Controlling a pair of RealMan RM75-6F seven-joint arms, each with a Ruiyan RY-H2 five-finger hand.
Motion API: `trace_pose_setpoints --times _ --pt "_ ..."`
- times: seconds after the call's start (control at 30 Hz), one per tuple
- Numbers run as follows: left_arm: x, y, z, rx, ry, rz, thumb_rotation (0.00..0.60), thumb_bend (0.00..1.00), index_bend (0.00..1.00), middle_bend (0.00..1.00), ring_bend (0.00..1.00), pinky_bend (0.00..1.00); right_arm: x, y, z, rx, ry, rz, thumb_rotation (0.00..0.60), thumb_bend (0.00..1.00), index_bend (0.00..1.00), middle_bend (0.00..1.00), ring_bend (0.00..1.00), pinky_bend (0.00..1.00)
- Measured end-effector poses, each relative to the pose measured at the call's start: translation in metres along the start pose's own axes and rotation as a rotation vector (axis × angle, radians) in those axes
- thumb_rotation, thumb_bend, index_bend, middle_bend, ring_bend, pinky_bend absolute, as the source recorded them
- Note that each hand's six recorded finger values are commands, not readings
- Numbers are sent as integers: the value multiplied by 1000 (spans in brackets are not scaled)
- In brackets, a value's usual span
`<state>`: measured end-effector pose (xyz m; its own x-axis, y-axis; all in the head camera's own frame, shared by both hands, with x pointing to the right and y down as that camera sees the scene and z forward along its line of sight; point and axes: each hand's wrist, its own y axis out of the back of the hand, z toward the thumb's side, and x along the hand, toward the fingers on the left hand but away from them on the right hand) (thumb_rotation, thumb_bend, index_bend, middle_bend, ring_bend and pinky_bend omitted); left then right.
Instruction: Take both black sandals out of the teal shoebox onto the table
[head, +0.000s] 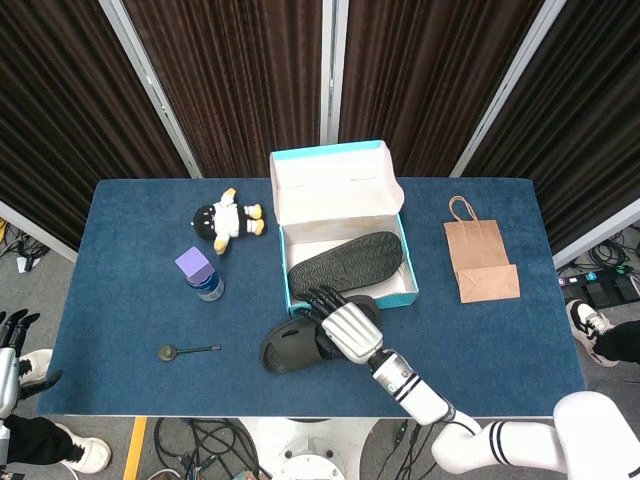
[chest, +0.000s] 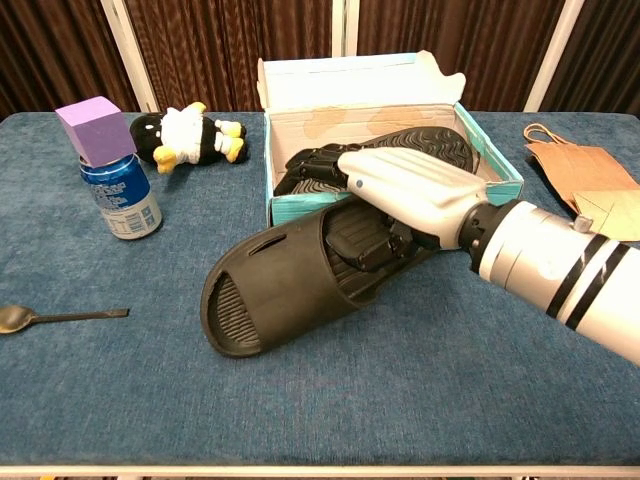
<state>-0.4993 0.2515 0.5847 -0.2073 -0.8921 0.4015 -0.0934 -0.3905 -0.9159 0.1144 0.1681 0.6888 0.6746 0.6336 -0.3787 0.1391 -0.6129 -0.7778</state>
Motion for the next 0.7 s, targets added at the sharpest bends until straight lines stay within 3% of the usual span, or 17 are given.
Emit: trace_pose_setpoints --times 0.1,0.23,0.43,0.7 --pt "0 0 -1 -1 0 2 600 0 177 103 22 119 3 -3 2 -5 -5 -2 600 414 3 0 0 0" --pt "1 0 -1 -2 -1 2 600 0 177 103 22 119 8 -2 7 -19 -5 -3 600 378 0 0 0 0" --pt "0 0 -2 -2 -1 5 600 0 177 103 22 119 15 4 1 59 -22 30 600 10 0 0 0 0" --pt "-1 0 -3 -3 -1 9 600 0 177 103 22 119 28 32 -24 217 -86 67 600 0 0 0 0 0"
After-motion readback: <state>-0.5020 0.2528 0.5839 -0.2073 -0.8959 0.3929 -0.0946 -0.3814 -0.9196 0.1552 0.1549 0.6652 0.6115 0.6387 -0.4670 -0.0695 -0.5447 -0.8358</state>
